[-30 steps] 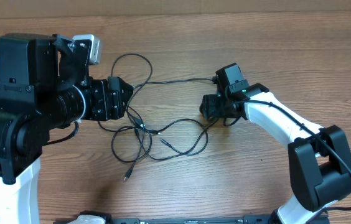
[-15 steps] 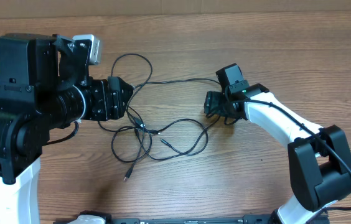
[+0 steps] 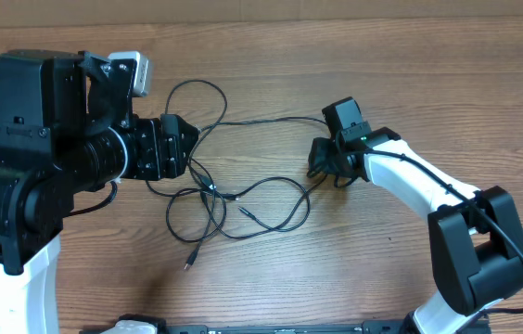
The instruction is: Untangle cables
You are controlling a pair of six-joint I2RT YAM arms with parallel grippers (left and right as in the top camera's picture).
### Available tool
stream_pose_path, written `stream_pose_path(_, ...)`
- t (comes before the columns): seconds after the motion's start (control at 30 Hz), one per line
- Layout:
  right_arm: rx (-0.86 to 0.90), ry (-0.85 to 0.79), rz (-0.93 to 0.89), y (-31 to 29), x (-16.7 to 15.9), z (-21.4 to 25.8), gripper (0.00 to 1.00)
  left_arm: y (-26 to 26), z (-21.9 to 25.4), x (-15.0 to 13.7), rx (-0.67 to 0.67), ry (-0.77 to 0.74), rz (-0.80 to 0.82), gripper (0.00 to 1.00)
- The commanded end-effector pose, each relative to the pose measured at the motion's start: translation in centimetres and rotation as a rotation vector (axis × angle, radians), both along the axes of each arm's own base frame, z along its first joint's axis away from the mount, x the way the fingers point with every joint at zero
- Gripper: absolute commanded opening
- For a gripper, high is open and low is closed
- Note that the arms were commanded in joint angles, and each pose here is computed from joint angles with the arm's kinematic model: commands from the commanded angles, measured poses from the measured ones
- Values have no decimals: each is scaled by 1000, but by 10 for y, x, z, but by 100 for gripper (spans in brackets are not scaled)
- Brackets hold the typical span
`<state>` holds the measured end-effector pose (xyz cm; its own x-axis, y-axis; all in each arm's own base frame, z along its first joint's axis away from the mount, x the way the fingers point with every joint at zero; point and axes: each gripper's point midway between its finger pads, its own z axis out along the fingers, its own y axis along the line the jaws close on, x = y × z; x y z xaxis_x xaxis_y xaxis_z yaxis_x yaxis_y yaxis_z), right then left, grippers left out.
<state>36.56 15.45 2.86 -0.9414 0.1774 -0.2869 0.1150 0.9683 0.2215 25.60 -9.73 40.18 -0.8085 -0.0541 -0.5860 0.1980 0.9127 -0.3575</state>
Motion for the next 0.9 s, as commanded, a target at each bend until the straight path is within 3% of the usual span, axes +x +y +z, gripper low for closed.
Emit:
stream_pose_path(0.0, -15, 19, -6, -4, -5, -11, 57, -1, 5, -1, 14, -27, -19, 75)
stream_pose_path(0.1, -19, 38, -5, -5, -8, -18, 53, -1, 5, -1, 14, -27, -19, 75)
stream_pose_path(0.13, -21, 43, -5, -5, -8, -20, 44, -1, 5, -1, 14, -27, -18, 75)
stream_pose_path(0.17, -17, 49, -2, -4, -9, -22, 16, -1, 5, -1, 14, -27, -18, 75)
stream_pose_path(0.2, -15, 55, -1, -4, -10, -23, 4, -1, 5, -1, 14, -28, -19, 75)
stream_pose_path(0.3, 3, 58, 5, 0, -10, -24, 4, -1, 5, -1, 14, -28, -19, 75)
stream_pose_path(0.33, 7, 58, 6, 1, -10, -25, 7, -1, 5, -1, 14, -27, -18, 75)
stream_pose_path(0.4, 7, 58, 6, 1, -10, -25, 53, -1, 5, -1, 14, -27, -19, 75)
stream_pose_path(0.43, 7, 57, 7, 1, -10, -25, 65, -1, 5, -1, 14, -27, -18, 75)
stream_pose_path(0.5, 7, 57, 7, 1, -10, -25, 77, -1, 5, -1, 14, -27, -19, 75)
stream_pose_path(0.7, -5, 43, -1, -2, -6, -24, 79, 0, 5, -1, 14, -28, -19, 75)
stream_pose_path(0.87, -141, -5, -57, -28, 3, -24, 84, 0, 5, -1, 15, -27, -19, 75)
